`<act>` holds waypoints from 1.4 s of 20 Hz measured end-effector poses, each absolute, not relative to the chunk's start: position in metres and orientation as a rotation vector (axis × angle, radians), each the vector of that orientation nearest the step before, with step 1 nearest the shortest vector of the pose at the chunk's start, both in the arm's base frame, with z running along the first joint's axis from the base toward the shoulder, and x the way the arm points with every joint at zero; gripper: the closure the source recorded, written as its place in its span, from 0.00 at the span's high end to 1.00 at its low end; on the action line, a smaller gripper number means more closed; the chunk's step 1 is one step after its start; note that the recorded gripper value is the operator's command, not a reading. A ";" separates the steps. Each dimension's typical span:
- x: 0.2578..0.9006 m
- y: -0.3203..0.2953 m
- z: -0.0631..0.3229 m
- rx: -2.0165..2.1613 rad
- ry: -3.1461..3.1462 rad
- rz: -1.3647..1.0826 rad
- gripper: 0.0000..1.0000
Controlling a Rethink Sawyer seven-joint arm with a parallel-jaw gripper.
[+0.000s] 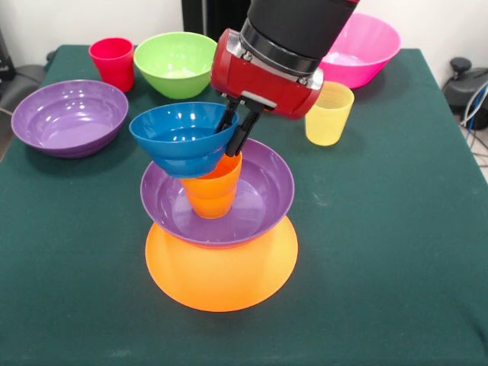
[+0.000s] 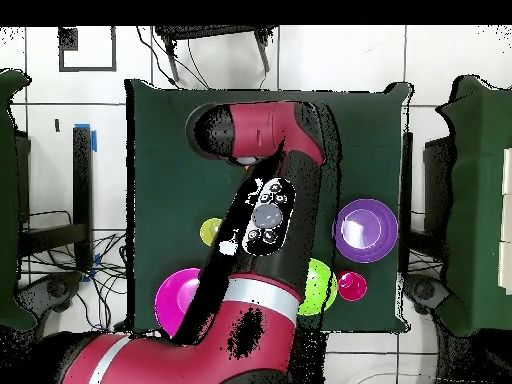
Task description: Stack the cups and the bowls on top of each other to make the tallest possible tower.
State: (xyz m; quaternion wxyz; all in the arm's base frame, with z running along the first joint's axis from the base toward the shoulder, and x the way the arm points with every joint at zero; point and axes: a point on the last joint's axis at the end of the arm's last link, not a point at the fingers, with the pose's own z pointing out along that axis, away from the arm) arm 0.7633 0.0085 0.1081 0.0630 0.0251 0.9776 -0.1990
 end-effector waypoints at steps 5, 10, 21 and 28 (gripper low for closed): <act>0.753 0.007 0.101 0.081 2.978 -0.603 0.00; 0.750 0.010 0.101 0.076 2.982 -0.608 0.00; 0.746 0.027 0.098 0.052 2.989 -0.599 0.00; 0.746 0.030 0.097 0.048 2.990 -0.598 0.00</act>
